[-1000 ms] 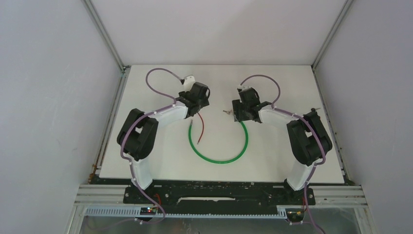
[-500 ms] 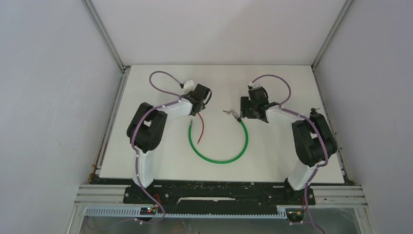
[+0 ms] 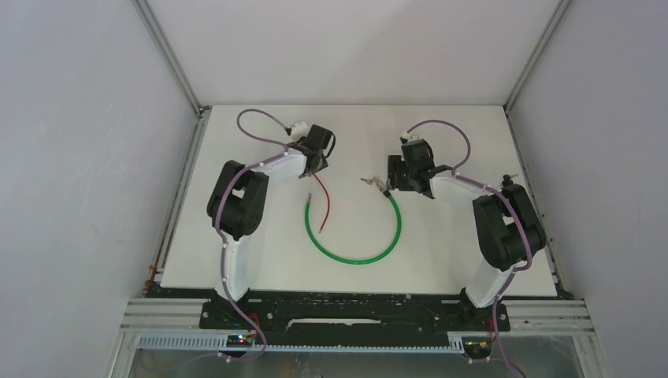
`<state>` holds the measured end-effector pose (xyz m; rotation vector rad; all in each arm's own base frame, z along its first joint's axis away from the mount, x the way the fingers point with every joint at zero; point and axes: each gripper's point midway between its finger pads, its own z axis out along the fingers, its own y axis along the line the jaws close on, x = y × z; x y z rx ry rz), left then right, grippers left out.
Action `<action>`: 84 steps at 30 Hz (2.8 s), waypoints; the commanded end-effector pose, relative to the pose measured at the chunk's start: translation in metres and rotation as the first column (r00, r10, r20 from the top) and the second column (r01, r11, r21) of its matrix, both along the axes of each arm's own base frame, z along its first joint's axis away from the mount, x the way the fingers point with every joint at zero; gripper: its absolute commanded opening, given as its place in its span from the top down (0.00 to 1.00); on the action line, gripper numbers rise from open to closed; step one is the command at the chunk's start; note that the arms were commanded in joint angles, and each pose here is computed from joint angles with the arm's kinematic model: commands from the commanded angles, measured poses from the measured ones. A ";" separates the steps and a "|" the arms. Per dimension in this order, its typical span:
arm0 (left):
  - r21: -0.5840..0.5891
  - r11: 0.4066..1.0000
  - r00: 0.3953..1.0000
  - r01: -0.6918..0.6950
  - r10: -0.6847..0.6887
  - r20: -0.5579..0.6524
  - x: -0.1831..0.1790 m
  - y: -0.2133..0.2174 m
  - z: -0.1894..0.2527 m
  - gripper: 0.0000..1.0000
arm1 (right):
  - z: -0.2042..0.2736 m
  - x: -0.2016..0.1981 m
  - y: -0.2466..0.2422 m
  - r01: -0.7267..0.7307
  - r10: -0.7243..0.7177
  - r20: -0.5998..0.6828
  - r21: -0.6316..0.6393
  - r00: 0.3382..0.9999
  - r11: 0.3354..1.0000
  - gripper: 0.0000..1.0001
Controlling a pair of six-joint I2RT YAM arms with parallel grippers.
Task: Lock with the key
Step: Pick up the lock from the center of the board.
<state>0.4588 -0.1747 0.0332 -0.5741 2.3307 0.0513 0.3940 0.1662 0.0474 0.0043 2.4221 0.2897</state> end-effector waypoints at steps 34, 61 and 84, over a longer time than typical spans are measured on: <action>-0.061 0.996 0.996 0.058 -0.062 -0.064 0.009 -0.006 -0.007 0.55 | 0.022 0.008 0.003 0.005 -0.009 0.057 0.055 0.998 0.998 0.36; -0.077 0.887 0.860 0.456 -0.417 0.295 -0.028 -0.077 0.095 1.00 | 0.081 -0.012 0.043 -0.215 0.169 0.351 0.097 0.921 0.972 0.24; -0.169 0.838 0.747 0.520 -0.350 0.565 -0.078 -0.065 0.122 1.00 | 0.126 -0.073 0.136 -0.689 0.455 0.552 0.349 0.699 0.636 0.34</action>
